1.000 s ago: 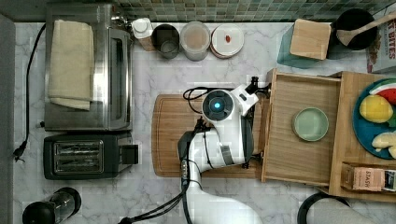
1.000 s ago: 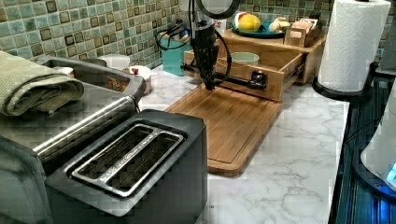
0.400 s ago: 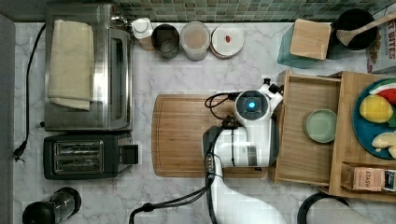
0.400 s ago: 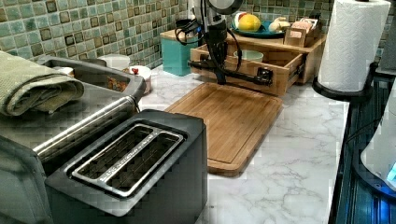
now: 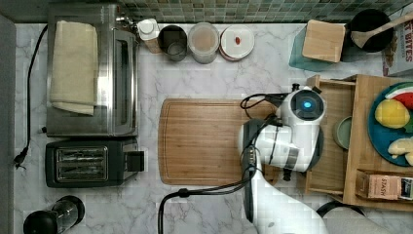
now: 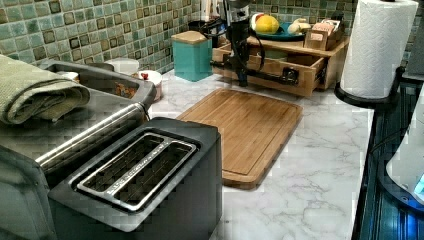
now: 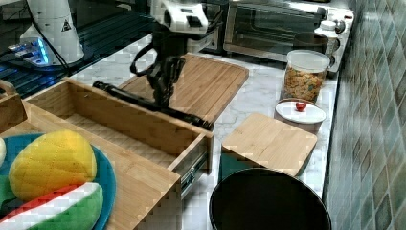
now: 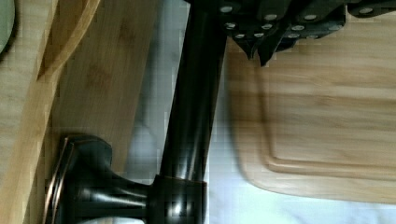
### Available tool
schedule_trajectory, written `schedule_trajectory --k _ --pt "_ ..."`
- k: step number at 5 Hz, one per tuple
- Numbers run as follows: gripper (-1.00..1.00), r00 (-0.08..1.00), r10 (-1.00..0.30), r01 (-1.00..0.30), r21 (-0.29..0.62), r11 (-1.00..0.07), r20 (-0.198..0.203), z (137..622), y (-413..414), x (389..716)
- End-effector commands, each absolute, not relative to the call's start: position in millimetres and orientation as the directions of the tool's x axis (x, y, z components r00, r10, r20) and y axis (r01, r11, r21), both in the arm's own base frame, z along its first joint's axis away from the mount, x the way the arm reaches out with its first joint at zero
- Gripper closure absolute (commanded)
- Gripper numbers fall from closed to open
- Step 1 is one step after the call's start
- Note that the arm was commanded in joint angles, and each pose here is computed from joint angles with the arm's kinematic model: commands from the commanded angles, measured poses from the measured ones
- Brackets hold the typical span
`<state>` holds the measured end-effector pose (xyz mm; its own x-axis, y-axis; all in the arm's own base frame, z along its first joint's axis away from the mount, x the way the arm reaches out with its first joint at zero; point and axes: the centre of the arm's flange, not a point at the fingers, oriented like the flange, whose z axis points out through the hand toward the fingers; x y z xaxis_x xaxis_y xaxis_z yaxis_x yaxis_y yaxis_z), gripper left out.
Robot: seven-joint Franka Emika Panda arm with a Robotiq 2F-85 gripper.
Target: Close the drawer.
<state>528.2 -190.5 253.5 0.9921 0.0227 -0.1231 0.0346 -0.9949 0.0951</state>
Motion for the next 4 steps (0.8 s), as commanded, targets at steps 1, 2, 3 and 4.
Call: schedule_trajectory --k 1,2,3,4 --pt "1.0 0.985 -0.16 -0.169 0.217 -0.961 0.06 331.5 -407.0 486.6" --pt "1.0 0.982 -0.126 -0.159 0.259 -0.953 0.141 320.3 -431.1 475.3" --pt "1.0 0.981 -0.181 -0.194 0.293 -0.936 0.071 335.8 -424.4 476.1" --pt "1.0 0.981 -0.181 -0.194 0.294 -0.936 0.071 335.9 -424.4 476.0"
